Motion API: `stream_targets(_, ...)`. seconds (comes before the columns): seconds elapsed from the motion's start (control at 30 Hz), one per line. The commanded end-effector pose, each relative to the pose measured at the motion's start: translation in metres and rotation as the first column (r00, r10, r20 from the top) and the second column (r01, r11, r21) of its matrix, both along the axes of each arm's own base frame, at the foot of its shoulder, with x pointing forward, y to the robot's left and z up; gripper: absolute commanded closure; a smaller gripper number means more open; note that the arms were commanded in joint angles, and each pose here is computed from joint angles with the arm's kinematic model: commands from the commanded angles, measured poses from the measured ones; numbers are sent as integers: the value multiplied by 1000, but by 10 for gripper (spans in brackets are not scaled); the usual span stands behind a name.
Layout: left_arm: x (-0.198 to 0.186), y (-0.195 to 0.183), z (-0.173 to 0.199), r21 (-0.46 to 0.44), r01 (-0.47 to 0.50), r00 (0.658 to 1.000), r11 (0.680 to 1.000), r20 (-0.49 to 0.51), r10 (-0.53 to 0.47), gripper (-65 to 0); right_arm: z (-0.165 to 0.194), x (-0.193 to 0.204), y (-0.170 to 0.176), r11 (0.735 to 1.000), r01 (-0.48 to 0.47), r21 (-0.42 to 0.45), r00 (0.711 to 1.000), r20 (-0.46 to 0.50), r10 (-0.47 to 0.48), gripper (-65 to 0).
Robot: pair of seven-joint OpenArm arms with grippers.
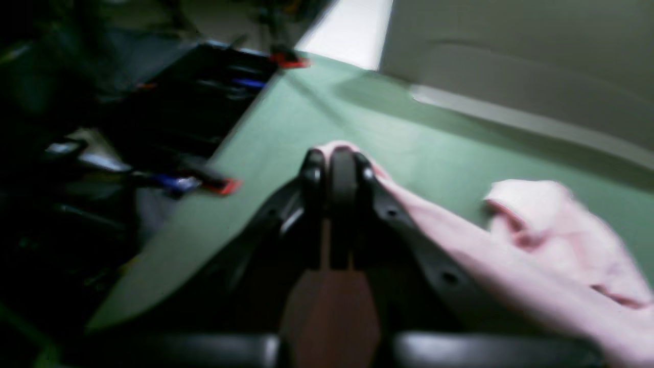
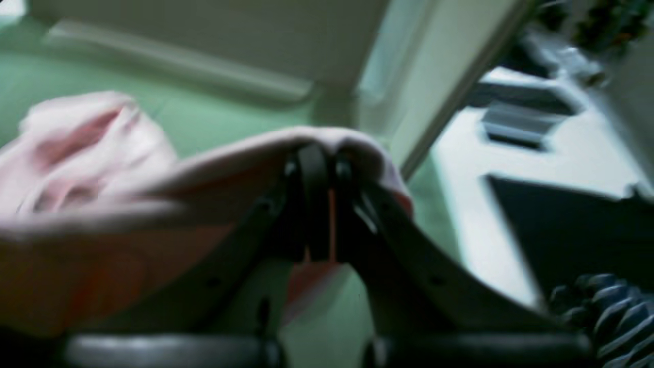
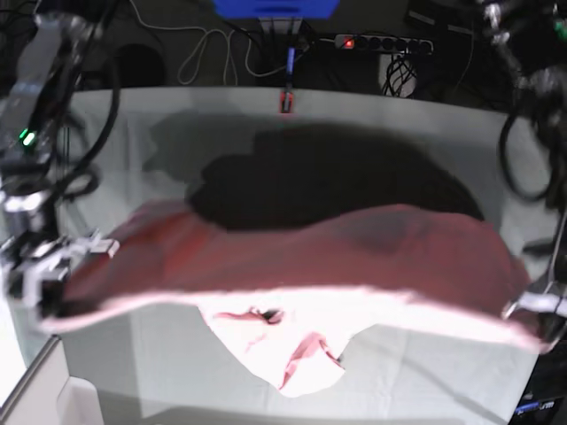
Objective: Layout the t-shirt on the table in an organized manner, then fold the t-shirt properly
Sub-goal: 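Lift the shirt with both grippers and shake it out in the air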
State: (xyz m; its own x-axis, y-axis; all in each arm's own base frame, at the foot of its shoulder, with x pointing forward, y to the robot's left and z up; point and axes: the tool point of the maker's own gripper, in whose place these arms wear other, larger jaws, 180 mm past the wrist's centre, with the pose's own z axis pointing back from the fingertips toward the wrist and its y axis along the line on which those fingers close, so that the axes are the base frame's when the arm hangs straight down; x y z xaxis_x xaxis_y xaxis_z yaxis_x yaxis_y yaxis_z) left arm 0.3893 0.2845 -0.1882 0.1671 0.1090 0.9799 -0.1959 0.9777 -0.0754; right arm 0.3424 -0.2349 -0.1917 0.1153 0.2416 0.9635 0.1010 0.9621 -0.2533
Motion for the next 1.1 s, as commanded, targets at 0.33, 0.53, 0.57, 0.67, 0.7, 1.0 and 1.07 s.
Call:
stream_targets(0.33,56,-32,179,-70,55,951,996,307,-30,-1,201,38,-9,998,24,-58,851,524,10,0)
stream_targets(0.53,55,-50,258,-20,104,899,994,430,-85,-1,285,26,-12,996,49,-68,720,694,12,0)
stream_targets(0.57,49,-52,273,-6,105,881,994,465,-90,-1,297,24,-10,996,46,-70,699,714,18,0)
stream_targets(0.67,33,-51,298,25,74,846,997,527,-76,-1,320,17,-8,996,48,-78,654,756,28,0)
stream_targets(0.7,30,-50,301,31,61,842,998,535,-68,-1,326,15,-6,996,46,-80,642,766,32,0)
stream_targets(1.0,11,-47,318,70,24,810,997,583,-60,-1,368,-2,-2,995,48,-86,547,836,46,0)
stream_targets(1.07,13,-44,309,65,18,824,998,565,-52,-1,379,-8,-2,995,51,-85,520,853,46,0)
